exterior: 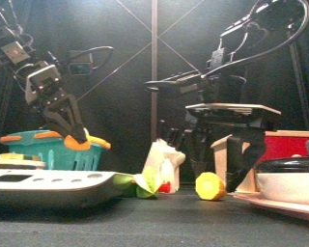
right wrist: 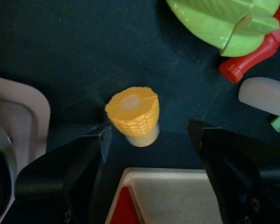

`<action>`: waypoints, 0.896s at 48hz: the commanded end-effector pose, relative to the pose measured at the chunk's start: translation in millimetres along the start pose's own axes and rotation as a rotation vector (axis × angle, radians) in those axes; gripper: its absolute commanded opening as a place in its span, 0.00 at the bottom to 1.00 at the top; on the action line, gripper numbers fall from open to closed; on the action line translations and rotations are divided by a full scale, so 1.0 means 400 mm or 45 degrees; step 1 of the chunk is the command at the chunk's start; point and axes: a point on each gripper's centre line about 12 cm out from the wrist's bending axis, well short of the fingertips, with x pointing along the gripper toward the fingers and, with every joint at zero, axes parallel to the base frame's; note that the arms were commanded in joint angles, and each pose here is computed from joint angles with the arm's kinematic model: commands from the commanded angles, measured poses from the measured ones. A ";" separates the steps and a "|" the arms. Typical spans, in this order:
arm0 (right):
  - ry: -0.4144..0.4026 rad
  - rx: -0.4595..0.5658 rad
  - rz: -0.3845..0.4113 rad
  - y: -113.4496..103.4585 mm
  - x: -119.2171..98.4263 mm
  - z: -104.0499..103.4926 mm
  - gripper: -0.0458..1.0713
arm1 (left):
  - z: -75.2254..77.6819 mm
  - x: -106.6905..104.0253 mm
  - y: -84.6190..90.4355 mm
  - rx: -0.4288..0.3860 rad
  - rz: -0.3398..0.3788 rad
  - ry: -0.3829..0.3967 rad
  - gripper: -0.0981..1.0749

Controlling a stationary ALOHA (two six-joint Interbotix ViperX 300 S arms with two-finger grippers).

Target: Grab corn top and corn bottom

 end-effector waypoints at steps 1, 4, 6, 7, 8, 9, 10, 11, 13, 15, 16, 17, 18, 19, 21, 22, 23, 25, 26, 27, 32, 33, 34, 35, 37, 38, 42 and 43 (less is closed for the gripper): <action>-0.057 0.016 -0.010 -0.012 -0.019 0.022 0.88 | 0.018 -0.005 -0.002 -0.009 -0.006 -0.026 0.71; -0.052 0.017 -0.001 -0.008 -0.009 0.022 0.85 | 0.018 -0.005 -0.002 -0.009 -0.006 -0.026 0.71; -0.049 0.017 0.002 -0.006 -0.005 0.022 0.83 | 0.018 -0.005 -0.002 -0.009 -0.006 -0.026 0.71; -0.045 0.018 0.004 -0.005 -0.003 0.020 0.82 | 0.018 -0.005 -0.002 -0.009 -0.006 -0.026 0.71; -0.045 0.019 0.004 -0.006 -0.001 0.020 0.81 | 0.018 -0.005 -0.002 -0.011 -0.006 -0.025 0.71; -0.044 0.018 0.007 -0.003 0.000 0.020 0.80 | 0.018 -0.005 -0.002 -0.007 -0.006 -0.025 0.71; -0.042 0.015 0.008 -0.002 0.002 0.019 0.79 | 0.017 -0.005 -0.002 -0.009 -0.006 -0.025 0.71; -0.044 0.017 0.008 -0.003 0.004 0.019 0.78 | 0.017 -0.005 -0.002 -0.009 -0.006 -0.025 0.71; -0.047 0.020 0.008 -0.004 0.005 0.020 0.76 | 0.017 -0.005 -0.002 -0.013 -0.006 -0.025 0.71; -0.047 0.021 0.009 -0.004 0.005 0.020 0.73 | 0.016 -0.005 -0.002 -0.012 -0.005 -0.023 0.71; -0.047 0.021 0.009 -0.004 0.005 0.020 0.72 | 0.017 -0.005 -0.002 -0.009 -0.006 -0.025 0.71; -0.047 0.023 0.009 -0.004 0.005 0.020 0.71 | 0.017 -0.005 -0.002 -0.009 -0.006 -0.025 0.71; -0.045 0.025 0.009 -0.004 0.005 0.019 0.69 | 0.017 -0.005 -0.002 -0.009 -0.006 -0.025 0.71; -0.045 0.026 0.009 -0.005 0.005 0.020 0.68 | 0.018 -0.005 -0.002 -0.007 -0.006 -0.025 0.71; -0.050 0.034 0.007 -0.007 -0.001 0.022 0.66 | 0.018 -0.005 -0.002 -0.011 -0.006 -0.025 0.71; -0.052 0.040 0.007 -0.008 -0.004 0.023 0.64 | 0.018 -0.005 -0.002 -0.009 -0.006 -0.026 0.71; -0.054 0.045 0.007 -0.008 -0.008 0.024 0.63 | 0.018 -0.005 -0.002 -0.009 -0.006 -0.026 0.71; -0.061 0.072 0.003 -0.015 -0.025 0.027 0.60 | 0.019 -0.007 -0.002 -0.006 -0.007 -0.030 0.70; -0.060 0.078 0.004 -0.016 -0.031 0.026 0.59 | 0.019 -0.007 -0.002 -0.006 -0.007 -0.030 0.70; -0.063 0.091 0.006 -0.019 -0.039 0.024 0.58 | 0.020 -0.008 -0.003 -0.007 -0.012 -0.033 0.70; -0.112 0.207 0.027 -0.038 -0.093 0.017 0.56 | 0.034 -0.026 -0.012 0.022 -0.047 -0.077 0.70; -0.127 0.233 0.032 -0.043 -0.103 0.017 0.56 | 0.037 -0.032 -0.015 0.033 -0.058 -0.091 0.70; -0.154 0.275 0.039 -0.050 -0.120 0.017 0.56 | 0.037 -0.037 -0.017 0.040 -0.067 -0.099 0.70; -0.169 0.306 0.044 -0.056 -0.127 0.017 0.56 | 0.039 -0.043 -0.021 0.048 -0.079 -0.109 0.70; -0.219 0.368 0.051 -0.067 -0.154 0.018 0.56 | 0.042 -0.055 -0.028 0.060 -0.103 -0.130 0.70; -0.235 0.391 0.054 -0.071 -0.163 0.018 0.56 | 0.045 -0.060 -0.032 0.064 -0.113 -0.139 0.70; -0.314 0.479 0.052 -0.086 -0.202 0.019 0.56 | 0.054 -0.085 -0.049 0.077 -0.159 -0.179 0.70; -0.335 0.499 0.053 -0.090 -0.211 0.020 0.56 | 0.053 -0.089 -0.051 0.082 -0.167 -0.183 0.70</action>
